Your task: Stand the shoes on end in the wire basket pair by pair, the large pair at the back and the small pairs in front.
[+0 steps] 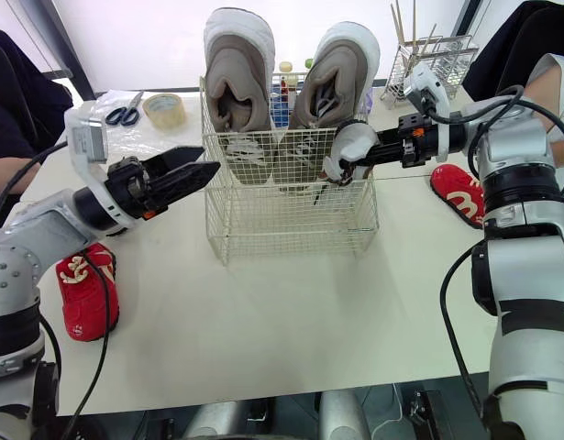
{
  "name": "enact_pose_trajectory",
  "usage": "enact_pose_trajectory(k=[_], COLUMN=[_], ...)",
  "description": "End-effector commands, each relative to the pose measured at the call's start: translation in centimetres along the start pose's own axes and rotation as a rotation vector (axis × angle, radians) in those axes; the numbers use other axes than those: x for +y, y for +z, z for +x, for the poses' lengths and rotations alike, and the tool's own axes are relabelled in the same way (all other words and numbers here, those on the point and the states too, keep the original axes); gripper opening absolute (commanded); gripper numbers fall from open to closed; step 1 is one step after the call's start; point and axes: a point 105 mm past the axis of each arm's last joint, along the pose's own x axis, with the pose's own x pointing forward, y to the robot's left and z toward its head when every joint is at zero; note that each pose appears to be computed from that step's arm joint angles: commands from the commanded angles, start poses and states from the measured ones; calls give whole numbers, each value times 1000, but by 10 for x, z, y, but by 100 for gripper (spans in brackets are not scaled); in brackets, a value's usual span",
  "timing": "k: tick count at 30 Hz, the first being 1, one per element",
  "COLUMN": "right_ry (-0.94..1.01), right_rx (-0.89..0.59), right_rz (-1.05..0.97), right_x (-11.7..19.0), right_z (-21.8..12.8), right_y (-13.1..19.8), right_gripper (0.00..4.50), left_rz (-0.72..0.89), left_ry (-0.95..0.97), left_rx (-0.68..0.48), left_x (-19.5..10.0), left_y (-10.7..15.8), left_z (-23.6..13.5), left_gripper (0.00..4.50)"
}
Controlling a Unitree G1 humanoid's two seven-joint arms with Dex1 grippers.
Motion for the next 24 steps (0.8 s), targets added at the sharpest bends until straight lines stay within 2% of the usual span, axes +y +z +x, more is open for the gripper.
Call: enact_pose_trajectory(k=[1,3,4,16,21,24], right_ry=[-36,-48,-56,-191,-312,-297], right_rx=[-14,-20,-20,17,-57,-99], right_rz=[-33,-46,-55,-168,-216,-251], right_x=[0,1,1,2,8,24], right_z=[-10,-12,-13,-40,-74,-76], right_y=[7,10,11,23,50,65], right_gripper=[341,427,444,444,444,444], left_rz=[30,31,31,32,74,121], left_ry=[-22,-24,-25,-20,50,139], left_rx=[-28,-28,-28,-24,1,5], left_x=[-5,-5,-5,-6,2,14], left_y=[9,9,9,7,10,18], left_z=[2,3,3,3,-11,-23], left_gripper=[450,450,450,450,450,450])
